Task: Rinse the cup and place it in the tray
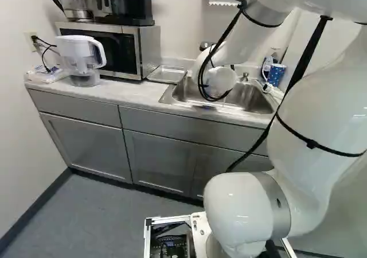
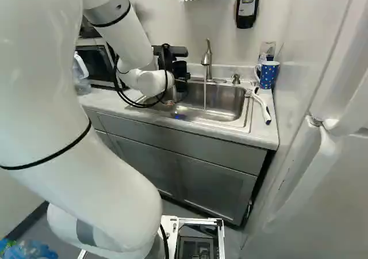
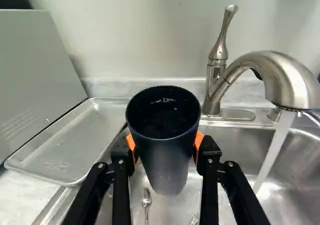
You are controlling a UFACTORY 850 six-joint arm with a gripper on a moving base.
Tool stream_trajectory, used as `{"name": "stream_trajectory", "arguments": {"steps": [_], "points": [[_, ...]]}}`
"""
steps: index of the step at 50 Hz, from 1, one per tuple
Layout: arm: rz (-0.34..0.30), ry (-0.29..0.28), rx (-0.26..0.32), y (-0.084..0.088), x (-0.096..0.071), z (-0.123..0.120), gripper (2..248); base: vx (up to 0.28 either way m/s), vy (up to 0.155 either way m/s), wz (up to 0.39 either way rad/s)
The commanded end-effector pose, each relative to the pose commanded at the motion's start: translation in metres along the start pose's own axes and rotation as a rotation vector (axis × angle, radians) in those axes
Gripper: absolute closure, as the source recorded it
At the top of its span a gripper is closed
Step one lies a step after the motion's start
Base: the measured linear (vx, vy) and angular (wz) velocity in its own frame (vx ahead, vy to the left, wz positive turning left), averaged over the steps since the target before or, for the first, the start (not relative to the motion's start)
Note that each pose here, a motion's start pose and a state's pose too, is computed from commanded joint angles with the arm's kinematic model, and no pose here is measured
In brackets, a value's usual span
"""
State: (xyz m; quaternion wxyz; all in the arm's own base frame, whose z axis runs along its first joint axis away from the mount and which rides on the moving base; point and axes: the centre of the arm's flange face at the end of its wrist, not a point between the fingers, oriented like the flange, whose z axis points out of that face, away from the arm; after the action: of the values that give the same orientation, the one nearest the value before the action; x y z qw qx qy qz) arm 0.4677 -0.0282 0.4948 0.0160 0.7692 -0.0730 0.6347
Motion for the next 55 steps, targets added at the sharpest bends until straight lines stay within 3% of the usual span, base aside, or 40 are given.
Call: {"name": "stream_trajectory", "arguments": {"steps": [31,55], "points": [[-0.004,0.002,0.053,-0.029,0.03,0.021,126,0.0,0.0,0.0],[-0.001,-0.007,0.059,-0.031,0.05,0.015,126,0.0,0.0,0.0]]}}
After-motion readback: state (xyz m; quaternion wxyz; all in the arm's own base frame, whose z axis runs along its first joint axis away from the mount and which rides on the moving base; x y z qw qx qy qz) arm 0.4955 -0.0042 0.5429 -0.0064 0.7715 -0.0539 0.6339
